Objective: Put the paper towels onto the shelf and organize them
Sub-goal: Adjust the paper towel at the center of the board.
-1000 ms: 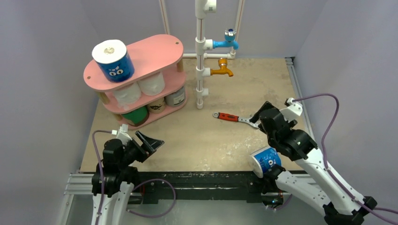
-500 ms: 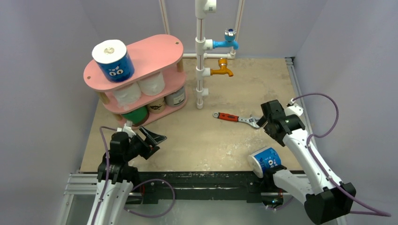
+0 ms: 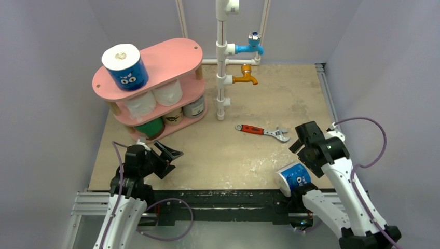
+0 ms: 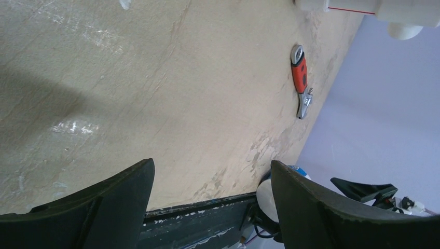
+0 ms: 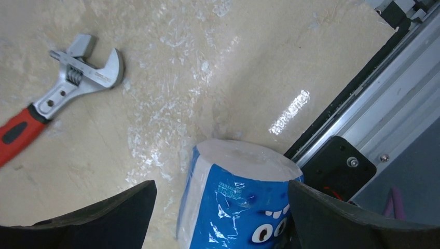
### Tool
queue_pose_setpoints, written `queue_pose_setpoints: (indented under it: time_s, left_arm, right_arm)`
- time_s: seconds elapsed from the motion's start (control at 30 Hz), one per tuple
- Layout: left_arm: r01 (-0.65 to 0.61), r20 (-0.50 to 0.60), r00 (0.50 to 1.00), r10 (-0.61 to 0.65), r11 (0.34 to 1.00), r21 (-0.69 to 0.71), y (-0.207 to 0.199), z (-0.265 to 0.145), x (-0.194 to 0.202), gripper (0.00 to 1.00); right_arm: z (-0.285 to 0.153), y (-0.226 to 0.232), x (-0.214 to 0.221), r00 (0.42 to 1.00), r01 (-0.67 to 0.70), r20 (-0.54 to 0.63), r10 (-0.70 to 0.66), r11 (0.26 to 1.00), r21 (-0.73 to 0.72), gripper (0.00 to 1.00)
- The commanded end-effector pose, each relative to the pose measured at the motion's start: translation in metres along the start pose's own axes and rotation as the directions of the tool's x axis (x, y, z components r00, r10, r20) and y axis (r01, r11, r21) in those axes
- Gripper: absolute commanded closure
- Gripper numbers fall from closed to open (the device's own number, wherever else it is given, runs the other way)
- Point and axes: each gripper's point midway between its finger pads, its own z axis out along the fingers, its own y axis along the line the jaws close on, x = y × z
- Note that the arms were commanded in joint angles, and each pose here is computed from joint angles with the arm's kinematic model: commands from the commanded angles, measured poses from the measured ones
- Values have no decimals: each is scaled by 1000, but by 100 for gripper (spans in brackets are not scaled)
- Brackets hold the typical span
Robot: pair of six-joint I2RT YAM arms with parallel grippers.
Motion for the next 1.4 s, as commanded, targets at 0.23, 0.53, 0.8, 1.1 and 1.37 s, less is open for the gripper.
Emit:
queue_pose_setpoints:
  time_s: [0.23,0.53,0.8,1.1,1.37]
  left_arm:
    - [-30,-51,998,31,999,20,0,14,4,19]
    - [-32,-52,998,33,999,26,-4,17,1,20]
    - [-28,-59,998,29,1000,14,-2,19,1,21]
    - [-35,-72,997,36,999,7,1,21,3,22]
    - [-46,-75,996,45,999,-16,9,19,5,22]
  right_arm:
    - [8,17,34,963,248,-127,-239,967,61,1]
    - [4,30,61,891,436,-151,-427,899,31,1]
    - [-2,34,71,857,500,-140,-497,866,-10,1]
    - [-28,103,140,797,542,-176,-578,813,-212,1]
    - [-77,195,209,738,587,-95,-668,705,-399,1]
